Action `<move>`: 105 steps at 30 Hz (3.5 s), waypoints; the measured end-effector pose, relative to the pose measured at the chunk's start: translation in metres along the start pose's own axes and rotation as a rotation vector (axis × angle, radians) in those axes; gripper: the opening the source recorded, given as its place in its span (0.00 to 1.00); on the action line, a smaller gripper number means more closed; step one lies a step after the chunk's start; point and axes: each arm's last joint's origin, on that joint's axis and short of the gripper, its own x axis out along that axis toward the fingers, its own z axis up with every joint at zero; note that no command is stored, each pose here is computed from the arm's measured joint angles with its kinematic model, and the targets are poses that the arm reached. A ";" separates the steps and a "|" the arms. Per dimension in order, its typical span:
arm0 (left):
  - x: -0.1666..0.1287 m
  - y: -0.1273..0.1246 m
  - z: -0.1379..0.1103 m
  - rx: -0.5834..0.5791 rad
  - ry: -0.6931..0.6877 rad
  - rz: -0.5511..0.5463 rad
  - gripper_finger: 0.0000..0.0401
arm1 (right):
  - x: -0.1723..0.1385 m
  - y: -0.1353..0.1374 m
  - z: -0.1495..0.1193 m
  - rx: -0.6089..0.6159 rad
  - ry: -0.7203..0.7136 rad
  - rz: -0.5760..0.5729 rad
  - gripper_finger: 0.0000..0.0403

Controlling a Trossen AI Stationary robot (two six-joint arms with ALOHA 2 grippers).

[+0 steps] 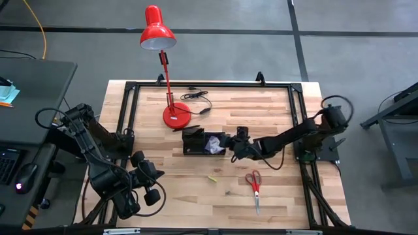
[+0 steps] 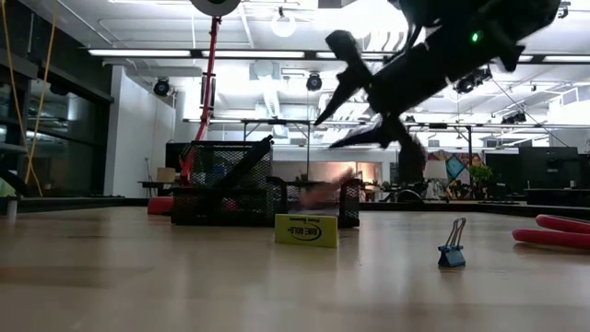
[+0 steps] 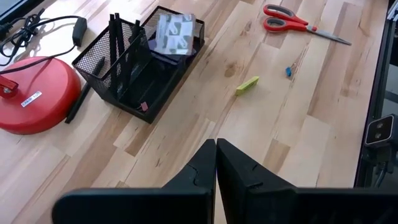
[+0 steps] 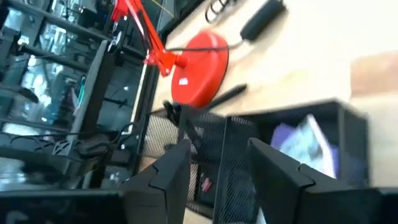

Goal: Pick and place office supplies into organizer
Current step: Put the eraser into the desk organizer

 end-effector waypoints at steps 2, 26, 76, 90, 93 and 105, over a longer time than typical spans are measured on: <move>0.000 0.000 0.000 0.000 0.000 0.000 0.00 | -0.006 0.006 0.011 -0.066 -0.008 -0.010 0.36; 0.036 -0.031 0.040 0.448 -0.002 -0.285 0.03 | -0.111 0.023 -0.008 -0.517 0.611 0.165 0.24; 0.278 -0.030 0.040 0.666 0.344 -0.449 0.33 | -0.176 0.023 -0.017 -0.575 0.330 0.261 0.33; 0.283 -0.028 0.034 0.682 0.370 -0.404 0.13 | -0.176 0.023 -0.016 -0.571 0.312 0.260 0.33; 0.282 -0.028 0.035 0.685 0.367 -0.393 0.06 | -0.176 0.023 -0.016 -0.572 0.312 0.259 0.33; 0.241 -0.006 0.064 0.695 0.351 -0.279 0.01 | -0.176 0.023 -0.016 -0.582 0.308 0.257 0.33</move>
